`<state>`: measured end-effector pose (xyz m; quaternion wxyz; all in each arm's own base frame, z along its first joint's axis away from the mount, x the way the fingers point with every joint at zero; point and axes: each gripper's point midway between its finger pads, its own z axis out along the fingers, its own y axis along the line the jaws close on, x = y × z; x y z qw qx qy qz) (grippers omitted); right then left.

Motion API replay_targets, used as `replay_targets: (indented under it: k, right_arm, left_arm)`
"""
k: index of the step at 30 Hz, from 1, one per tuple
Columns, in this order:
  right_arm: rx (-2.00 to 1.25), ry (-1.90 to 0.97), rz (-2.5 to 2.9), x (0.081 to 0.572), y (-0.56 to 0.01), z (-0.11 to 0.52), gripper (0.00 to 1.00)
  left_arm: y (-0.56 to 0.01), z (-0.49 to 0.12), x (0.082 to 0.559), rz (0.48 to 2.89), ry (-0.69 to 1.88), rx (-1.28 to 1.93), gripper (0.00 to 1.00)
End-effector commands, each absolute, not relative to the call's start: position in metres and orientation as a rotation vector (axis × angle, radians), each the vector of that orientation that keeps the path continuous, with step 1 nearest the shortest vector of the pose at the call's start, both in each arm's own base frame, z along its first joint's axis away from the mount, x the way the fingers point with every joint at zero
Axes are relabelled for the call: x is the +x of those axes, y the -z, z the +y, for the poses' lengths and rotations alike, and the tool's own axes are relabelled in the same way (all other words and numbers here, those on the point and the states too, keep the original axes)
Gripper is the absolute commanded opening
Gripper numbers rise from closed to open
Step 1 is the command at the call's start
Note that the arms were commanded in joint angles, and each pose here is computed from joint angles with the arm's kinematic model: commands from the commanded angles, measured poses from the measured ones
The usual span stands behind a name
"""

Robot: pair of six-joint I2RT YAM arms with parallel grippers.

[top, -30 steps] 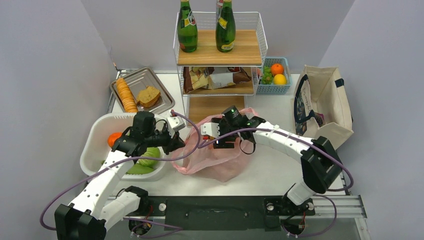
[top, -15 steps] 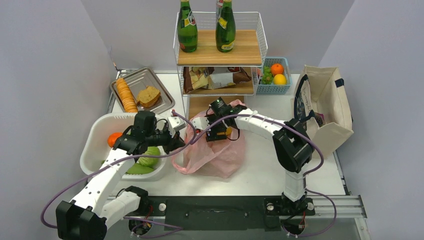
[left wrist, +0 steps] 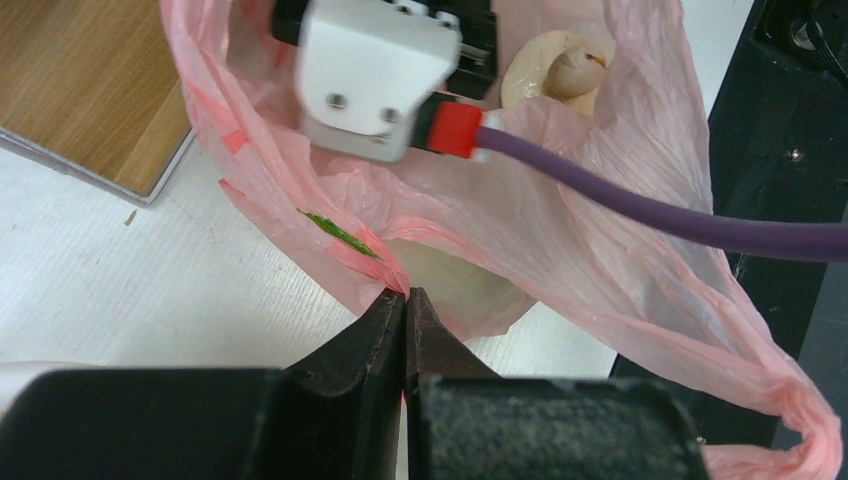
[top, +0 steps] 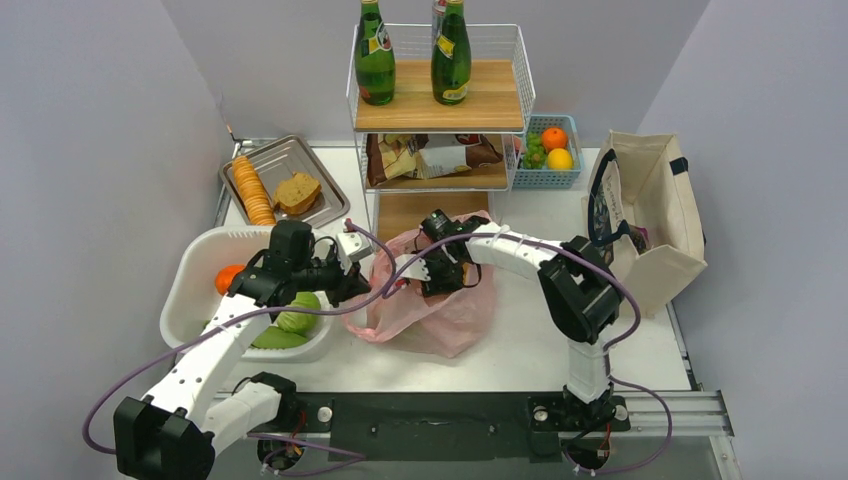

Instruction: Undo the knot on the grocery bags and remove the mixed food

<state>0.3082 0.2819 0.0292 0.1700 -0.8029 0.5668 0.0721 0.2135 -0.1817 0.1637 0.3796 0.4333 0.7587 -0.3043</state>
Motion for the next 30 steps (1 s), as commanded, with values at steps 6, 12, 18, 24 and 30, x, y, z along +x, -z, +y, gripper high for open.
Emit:
replay_targets:
  k: [6, 12, 18, 24, 30]
  right_arm:
    - [-2.115, -0.370, 1.629, 0.242, -0.079, 0.287, 0.04]
    - [-1.862, -0.524, 1.622, 0.227, -0.151, 0.303, 0.00]
    - [-1.681, -0.630, 1.568, 0.205, -0.215, 0.297, 0.00]
    - [-1.406, -0.705, 1.567, 0.202, -0.280, 0.278, 0.00]
    - [-1.069, -0.691, 1.650, 0.218, -0.319, 0.229, 0.00]
  left_arm:
    - [-0.186, -0.189, 0.221, 1.830, 0.772, 1.150, 0.00]
    - [-0.185, -0.190, 0.220, 1.794, 0.729, 1.189, 0.00]
    - [-0.186, -0.200, 0.223, 1.777, 0.720, 1.201, 0.00]
    - [-0.183, -0.214, 0.219, 1.761, 0.727, 1.246, 0.00]
    - [-0.179, -0.233, 0.209, 1.697, 0.714, 1.356, 0.00]
